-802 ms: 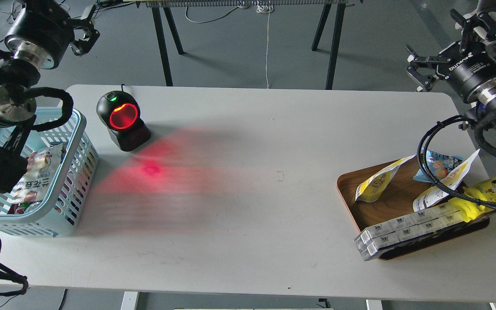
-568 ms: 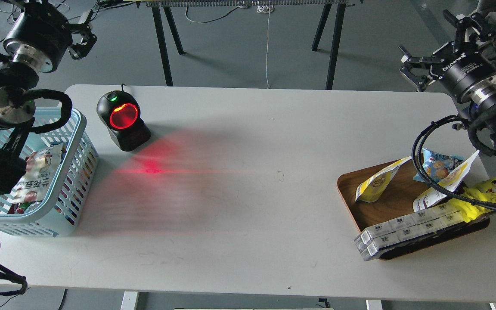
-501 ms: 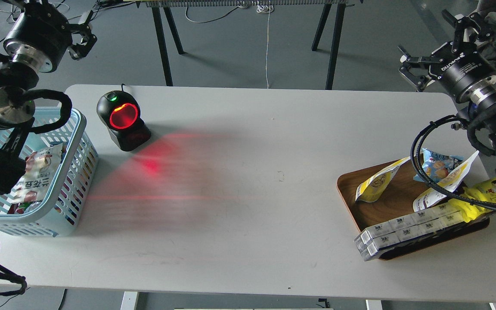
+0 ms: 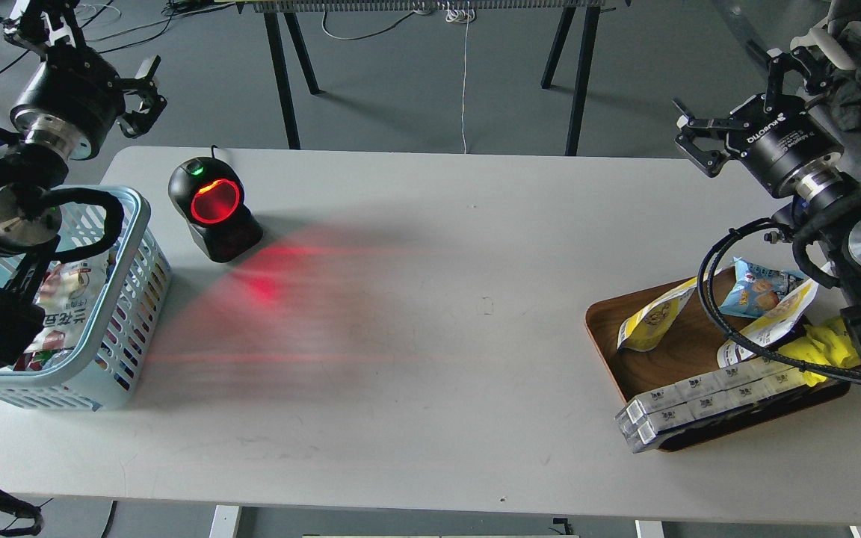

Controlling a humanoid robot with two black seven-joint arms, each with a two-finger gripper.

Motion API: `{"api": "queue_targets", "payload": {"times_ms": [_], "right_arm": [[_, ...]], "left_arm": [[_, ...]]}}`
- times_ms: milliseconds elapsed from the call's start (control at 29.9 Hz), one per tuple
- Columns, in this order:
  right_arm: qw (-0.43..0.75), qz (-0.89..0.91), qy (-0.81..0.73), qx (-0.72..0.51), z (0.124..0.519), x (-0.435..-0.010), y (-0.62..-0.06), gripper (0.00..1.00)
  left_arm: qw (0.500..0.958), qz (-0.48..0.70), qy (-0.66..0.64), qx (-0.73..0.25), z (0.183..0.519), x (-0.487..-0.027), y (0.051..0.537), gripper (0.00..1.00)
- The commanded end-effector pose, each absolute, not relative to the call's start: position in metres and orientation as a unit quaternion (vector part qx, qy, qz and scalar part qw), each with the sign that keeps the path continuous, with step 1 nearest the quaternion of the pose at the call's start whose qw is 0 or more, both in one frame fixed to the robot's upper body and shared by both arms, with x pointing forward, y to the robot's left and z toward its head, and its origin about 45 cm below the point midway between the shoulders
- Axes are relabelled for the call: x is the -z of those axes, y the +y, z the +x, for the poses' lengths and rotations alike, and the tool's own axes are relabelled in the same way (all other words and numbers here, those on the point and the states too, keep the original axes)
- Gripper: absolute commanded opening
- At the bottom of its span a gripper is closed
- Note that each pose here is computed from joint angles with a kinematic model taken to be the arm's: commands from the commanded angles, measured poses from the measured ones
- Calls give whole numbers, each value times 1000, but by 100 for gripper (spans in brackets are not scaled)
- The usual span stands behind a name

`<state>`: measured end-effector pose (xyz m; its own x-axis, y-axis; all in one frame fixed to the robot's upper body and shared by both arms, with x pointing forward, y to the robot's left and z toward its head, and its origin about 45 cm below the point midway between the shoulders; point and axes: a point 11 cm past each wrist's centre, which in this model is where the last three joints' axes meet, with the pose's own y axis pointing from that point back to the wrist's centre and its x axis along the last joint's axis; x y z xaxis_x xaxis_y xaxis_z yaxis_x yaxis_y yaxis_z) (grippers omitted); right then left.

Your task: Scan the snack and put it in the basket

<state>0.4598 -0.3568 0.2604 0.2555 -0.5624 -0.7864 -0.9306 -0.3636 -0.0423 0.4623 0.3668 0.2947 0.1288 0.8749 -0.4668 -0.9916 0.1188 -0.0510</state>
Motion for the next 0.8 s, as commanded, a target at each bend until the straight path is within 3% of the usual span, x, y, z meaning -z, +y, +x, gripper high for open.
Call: {"api": "queue_targets", "payload": {"times_ms": [0,501,769], "right_arm": [[254,-749,503,-349,458,-259,-361,99],[222,-763,501,-344,458,-258,-354,99],[175,-799,510,-267,467,-324,-378,99]], "left_arm": [[728,-181,170,-639,462,-289,363,100],[711,-176,182,-656,443,-268,383,100],[708,-182,163,-663,442,-283,397,100]]}}
